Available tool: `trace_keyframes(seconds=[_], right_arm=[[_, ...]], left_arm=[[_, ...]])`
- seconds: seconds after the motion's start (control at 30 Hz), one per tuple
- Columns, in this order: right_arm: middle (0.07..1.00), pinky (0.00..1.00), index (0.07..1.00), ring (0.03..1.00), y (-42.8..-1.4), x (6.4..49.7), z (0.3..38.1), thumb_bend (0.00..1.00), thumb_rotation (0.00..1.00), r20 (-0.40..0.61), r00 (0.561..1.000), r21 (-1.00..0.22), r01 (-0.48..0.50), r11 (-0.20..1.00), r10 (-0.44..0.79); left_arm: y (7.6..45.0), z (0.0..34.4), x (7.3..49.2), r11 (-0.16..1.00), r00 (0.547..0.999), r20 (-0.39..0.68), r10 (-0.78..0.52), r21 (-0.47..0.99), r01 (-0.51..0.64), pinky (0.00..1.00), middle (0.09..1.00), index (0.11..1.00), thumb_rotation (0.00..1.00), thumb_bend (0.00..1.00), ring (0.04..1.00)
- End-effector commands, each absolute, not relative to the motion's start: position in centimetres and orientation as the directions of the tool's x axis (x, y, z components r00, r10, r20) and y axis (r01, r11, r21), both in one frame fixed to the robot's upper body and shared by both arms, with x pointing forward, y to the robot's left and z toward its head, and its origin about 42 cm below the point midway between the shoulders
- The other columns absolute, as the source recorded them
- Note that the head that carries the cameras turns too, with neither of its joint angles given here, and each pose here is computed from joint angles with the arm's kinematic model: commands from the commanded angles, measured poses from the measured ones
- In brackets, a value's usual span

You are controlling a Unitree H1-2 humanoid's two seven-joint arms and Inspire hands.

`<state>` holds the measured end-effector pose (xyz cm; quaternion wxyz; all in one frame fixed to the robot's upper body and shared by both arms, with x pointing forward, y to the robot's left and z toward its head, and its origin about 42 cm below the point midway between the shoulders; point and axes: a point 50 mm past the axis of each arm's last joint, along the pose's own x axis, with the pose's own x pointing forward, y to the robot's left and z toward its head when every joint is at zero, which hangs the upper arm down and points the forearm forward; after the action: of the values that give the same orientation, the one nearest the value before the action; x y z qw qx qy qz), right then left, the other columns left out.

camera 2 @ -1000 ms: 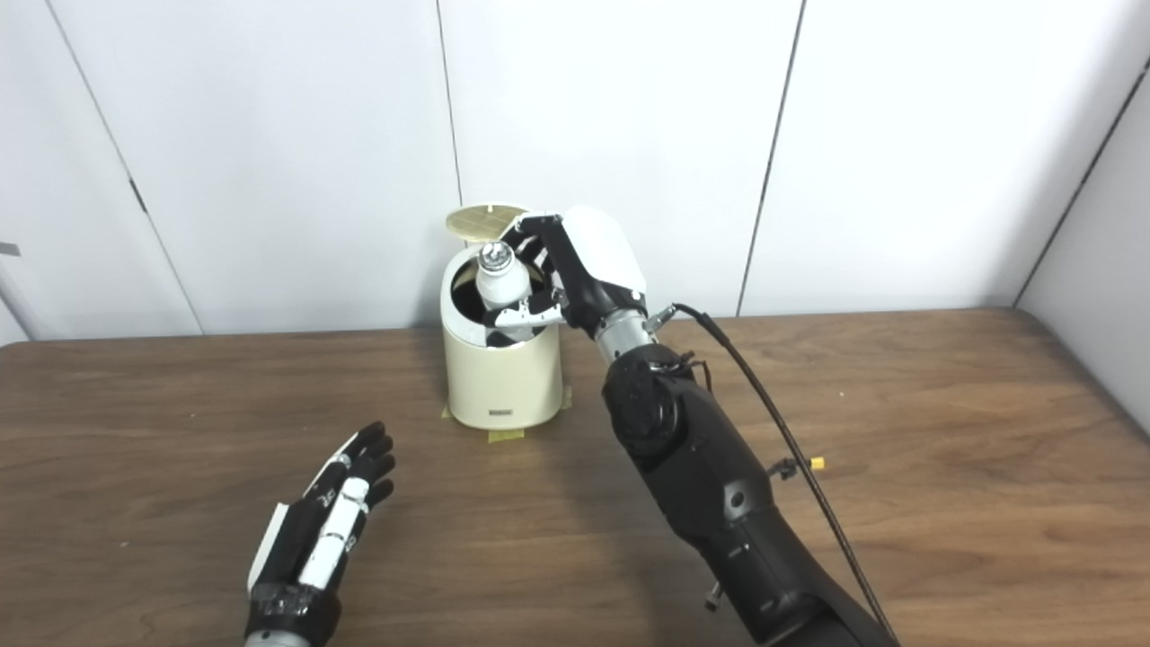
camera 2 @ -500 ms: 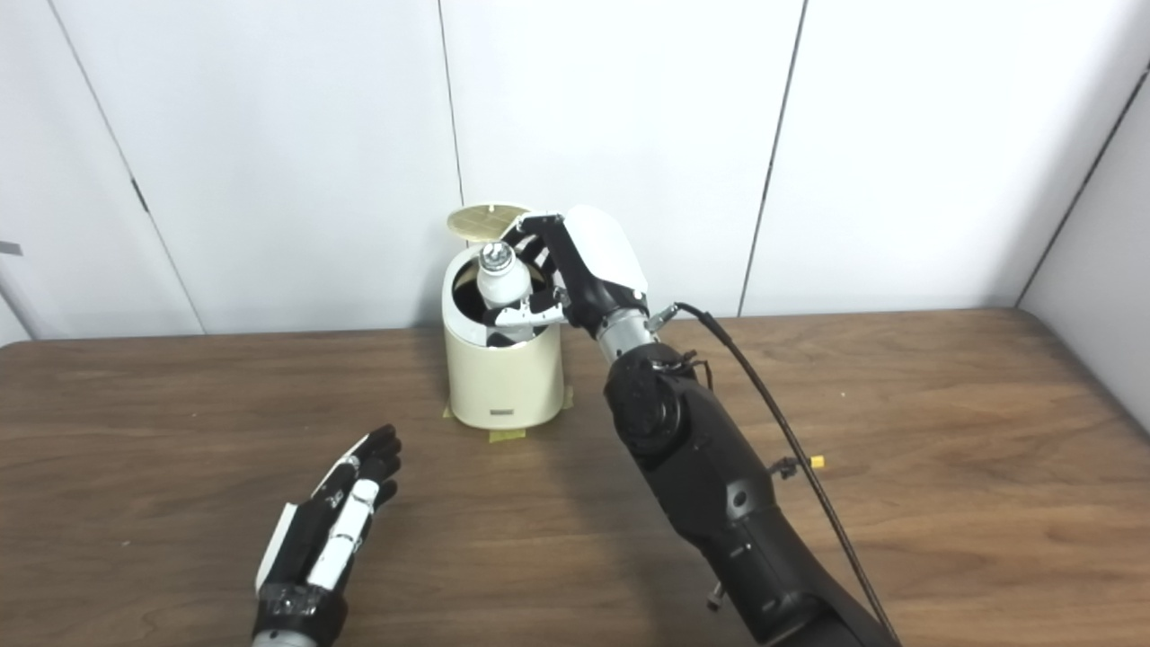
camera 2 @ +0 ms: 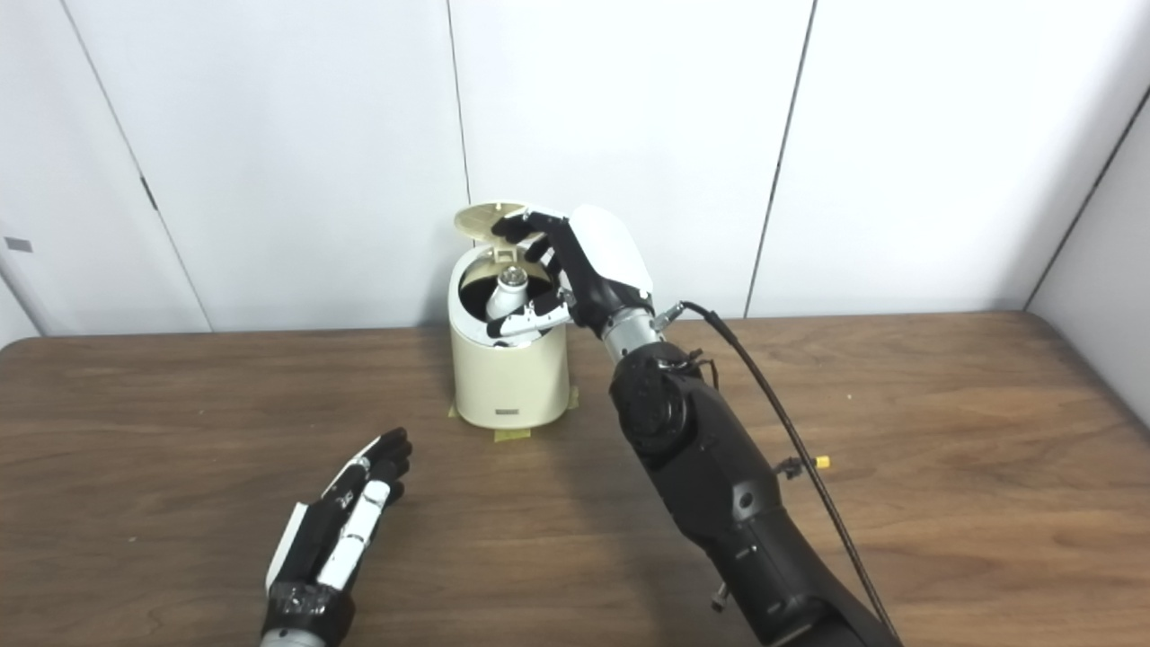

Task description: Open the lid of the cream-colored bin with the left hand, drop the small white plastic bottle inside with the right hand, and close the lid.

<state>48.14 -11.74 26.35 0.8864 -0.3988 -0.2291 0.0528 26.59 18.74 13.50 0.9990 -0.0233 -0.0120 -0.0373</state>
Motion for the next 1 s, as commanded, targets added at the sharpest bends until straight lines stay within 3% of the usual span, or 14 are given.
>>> trace_keyframes(seconds=[0.0,0.1,0.13,0.23,0.37,0.73,0.97], right_arm=[[0.679,0.47,0.658,0.595,-11.6,48.6,29.9,0.92,0.1,0.466,0.842,-0.7,0.161,0.696,0.273],[0.632,0.46,0.614,0.565,-11.7,48.5,29.9,0.9,0.05,0.495,0.83,-0.661,0.168,0.731,0.258],[0.589,0.45,0.54,0.535,-11.7,48.5,29.9,0.67,0.09,0.509,0.825,-0.636,0.167,0.753,0.246],[0.497,0.41,0.51,0.443,-11.8,48.2,30.1,0.54,0.01,0.549,0.81,-0.585,0.197,0.787,0.206],[0.497,0.37,0.482,0.429,-12.2,47.7,30.5,0.51,0.0,0.582,0.794,-0.54,0.219,0.813,0.173],[0.501,0.35,0.481,0.444,-14.8,46.1,30.5,0.5,0.0,0.588,0.805,-0.46,0.257,0.85,0.075],[0.496,0.43,0.476,0.469,-18.5,43.2,28.9,0.52,0.0,0.441,0.898,-0.372,0.197,0.907,-0.014]], left_arm=[[18.3,14.8,27.1,0.994,0.99,0.109,-0.088,-0.049,0.094,0.95,0.901,0.897,0.66,0.5,0.926],[18.4,14.8,27.2,0.994,0.99,0.109,-0.087,-0.049,0.093,0.94,0.902,0.899,0.66,0.5,0.926],[18.4,14.8,27.2,0.995,0.99,0.108,-0.087,-0.048,0.092,0.94,0.902,0.903,0.66,0.5,0.925],[18.5,14.8,27.3,0.995,0.991,0.105,-0.082,-0.05,0.087,0.94,0.902,0.91,0.66,0.51,0.925],[18.7,14.8,27.3,0.995,0.992,0.103,-0.078,-0.05,0.083,0.94,0.904,0.912,0.67,0.52,0.925],[19.3,14.4,27.8,0.994,0.994,0.096,-0.055,-0.083,0.064,0.94,0.907,0.924,0.64,0.54,0.921],[20.2,15.1,28.3,0.989,0.994,0.106,-0.012,-0.144,0.027,0.94,0.912,0.931,0.62,0.51,0.922]])
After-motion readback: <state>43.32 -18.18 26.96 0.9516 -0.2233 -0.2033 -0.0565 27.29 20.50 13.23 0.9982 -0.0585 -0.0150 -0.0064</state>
